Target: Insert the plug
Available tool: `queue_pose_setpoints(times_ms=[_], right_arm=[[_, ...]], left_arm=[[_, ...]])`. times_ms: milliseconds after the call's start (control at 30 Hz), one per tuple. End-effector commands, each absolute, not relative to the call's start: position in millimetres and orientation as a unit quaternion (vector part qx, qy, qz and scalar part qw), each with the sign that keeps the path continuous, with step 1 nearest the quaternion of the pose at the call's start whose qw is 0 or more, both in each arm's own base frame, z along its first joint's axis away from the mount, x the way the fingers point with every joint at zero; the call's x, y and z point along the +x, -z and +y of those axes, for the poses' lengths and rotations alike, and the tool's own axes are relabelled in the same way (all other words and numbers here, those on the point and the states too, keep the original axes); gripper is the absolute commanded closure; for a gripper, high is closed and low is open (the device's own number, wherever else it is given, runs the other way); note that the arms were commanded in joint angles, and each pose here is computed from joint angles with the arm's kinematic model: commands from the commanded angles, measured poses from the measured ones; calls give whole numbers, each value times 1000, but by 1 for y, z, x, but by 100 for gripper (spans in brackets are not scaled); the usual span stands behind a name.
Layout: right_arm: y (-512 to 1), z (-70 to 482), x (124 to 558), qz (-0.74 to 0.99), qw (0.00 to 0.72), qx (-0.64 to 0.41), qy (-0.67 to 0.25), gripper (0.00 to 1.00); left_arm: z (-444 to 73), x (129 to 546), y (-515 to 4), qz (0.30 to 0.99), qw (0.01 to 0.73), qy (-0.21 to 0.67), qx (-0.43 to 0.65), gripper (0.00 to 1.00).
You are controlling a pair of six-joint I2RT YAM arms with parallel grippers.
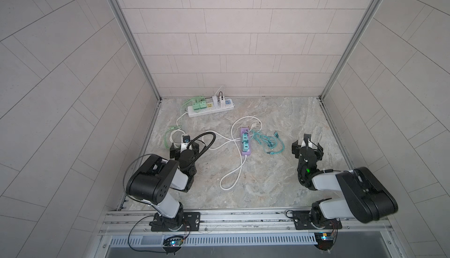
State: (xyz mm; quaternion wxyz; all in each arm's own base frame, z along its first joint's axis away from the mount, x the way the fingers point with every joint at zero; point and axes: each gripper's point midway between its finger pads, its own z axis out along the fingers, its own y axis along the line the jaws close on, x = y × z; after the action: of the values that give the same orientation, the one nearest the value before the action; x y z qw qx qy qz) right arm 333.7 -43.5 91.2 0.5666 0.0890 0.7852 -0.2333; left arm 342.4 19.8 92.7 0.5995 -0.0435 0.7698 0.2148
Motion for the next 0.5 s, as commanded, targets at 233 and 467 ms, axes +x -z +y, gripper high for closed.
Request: queue_pose_setpoints(times_ms=[233, 467], right_arm=[[-108, -32, 364, 759, 606, 76, 226, 1], [-103, -36, 374, 777, 586, 78, 215, 1]], left_arm=[[20, 350, -105, 755, 622, -200, -60, 0], [20, 350, -105, 755, 622, -199, -59, 0]])
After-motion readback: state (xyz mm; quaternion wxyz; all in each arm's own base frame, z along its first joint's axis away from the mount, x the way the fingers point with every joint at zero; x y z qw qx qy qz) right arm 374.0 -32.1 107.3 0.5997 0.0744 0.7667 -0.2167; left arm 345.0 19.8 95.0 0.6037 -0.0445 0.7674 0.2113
